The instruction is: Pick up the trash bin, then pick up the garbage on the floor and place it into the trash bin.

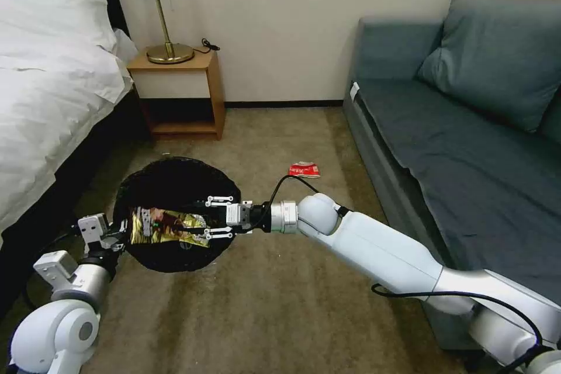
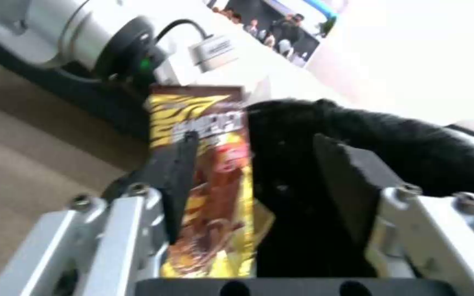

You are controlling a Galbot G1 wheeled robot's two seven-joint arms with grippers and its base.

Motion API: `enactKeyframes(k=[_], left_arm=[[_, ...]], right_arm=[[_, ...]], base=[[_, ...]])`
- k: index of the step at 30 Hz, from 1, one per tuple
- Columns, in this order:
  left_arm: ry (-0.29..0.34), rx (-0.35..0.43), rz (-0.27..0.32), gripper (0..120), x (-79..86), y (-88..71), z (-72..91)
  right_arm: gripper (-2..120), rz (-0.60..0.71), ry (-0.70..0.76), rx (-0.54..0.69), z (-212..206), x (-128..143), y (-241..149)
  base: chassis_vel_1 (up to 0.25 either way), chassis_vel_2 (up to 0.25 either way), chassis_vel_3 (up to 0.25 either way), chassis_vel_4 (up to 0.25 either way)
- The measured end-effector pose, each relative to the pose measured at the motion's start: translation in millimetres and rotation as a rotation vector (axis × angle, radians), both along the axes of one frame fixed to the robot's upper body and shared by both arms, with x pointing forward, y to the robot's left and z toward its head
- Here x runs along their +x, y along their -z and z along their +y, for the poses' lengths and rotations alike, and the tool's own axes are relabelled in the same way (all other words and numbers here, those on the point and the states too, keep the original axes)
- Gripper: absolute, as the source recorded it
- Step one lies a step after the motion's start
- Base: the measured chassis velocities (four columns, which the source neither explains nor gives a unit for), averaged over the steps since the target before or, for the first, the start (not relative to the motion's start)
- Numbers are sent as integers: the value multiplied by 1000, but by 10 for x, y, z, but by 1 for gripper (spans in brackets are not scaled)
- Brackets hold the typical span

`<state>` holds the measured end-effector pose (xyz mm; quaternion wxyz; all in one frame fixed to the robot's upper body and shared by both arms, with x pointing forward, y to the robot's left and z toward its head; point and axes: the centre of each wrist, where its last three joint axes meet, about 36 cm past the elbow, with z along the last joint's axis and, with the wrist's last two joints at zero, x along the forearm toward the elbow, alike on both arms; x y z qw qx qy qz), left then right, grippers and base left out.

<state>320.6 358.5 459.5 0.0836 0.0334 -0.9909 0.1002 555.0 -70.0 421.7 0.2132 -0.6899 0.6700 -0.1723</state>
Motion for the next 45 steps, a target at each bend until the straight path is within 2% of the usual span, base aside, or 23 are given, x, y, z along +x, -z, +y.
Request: enactKeyframes(k=[2,3,5,6,8,10,14,16,20,24,25,28,30,32,33,34,35,36,37,39,45], left_arm=[[0,-2,1,1,-7,-7,-12],[0,-2,1,1,-7,-7,-12],[-6,-1,4,1,-14,-11,-14],[-6,-1,4,1,-14,-11,-14],[-11,0,8,1,-18,-6,-15],[-13,1,9,1,-18,-7,-14],[-18,0,13,1,-7,0,1],[-32,-5,25,1,2,9,25],[-45,-8,45,1,4,21,47],[-90,-13,103,1,-21,29,77],[-90,-13,103,1,-21,29,77],[-111,-32,140,1,-33,19,74],[-112,-34,144,1,-34,16,74],[-122,-37,160,1,-38,-6,77],[-122,-37,160,1,-38,-6,77],[-119,-42,163,1,-37,-29,84],[-119,-42,163,1,-37,-29,84],[-116,-54,161,1,-32,-74,93],[-116,-54,161,1,-32,-74,93],[-102,-52,148,1,-21,-133,117],[-90,-56,126,1,-21,-151,119]], right_arm=[[74,-1,-16,8,37,-15,-44],[74,-1,-16,8,37,-15,-44],[84,0,-23,13,49,-15,-79],[84,0,-23,13,49,-15,-79],[95,11,-12,32,35,11,-104],[99,8,-3,54,-2,51,-185],[100,7,-4,105,-47,63,-355],[100,-10,-4,188,-104,62,-666],[100,-23,19,269,-157,32,-971],[100,-6,119,413,-243,3,-1296],[100,-6,119,413,-243,3,-1296],[100,33,240,484,-347,-17,-1326],[100,38,253,489,-358,-19,-1325],[100,103,399,567,-469,-33,-1331],[100,103,399,567,-469,-33,-1331],[100,152,492,619,-521,-44,-1340],[100,152,492,619,-521,-44,-1340],[100,205,600,673,-588,-59,-1349],[100,205,600,673,-588,-59,-1349],[100,202,721,690,-702,-37,-1317],[100,176,791,698,-742,-46,-1054]], base=[[0,0,0,0],[0,0,0,0],[0,0,0,0],[0,0,0,0],[0,0,0,0],[0,0,0,0],[0,0,0,0],[0,0,0,0],[0,0,0,0],[0,0,0,0],[0,0,0,0],[0,0,0,0],[0,0,0,0],[0,0,0,0],[0,0,0,0],[0,0,0,0],[0,0,0,0],[0,0,0,0],[0,0,0,0],[0,0,0,0],[0,0,0,0]])
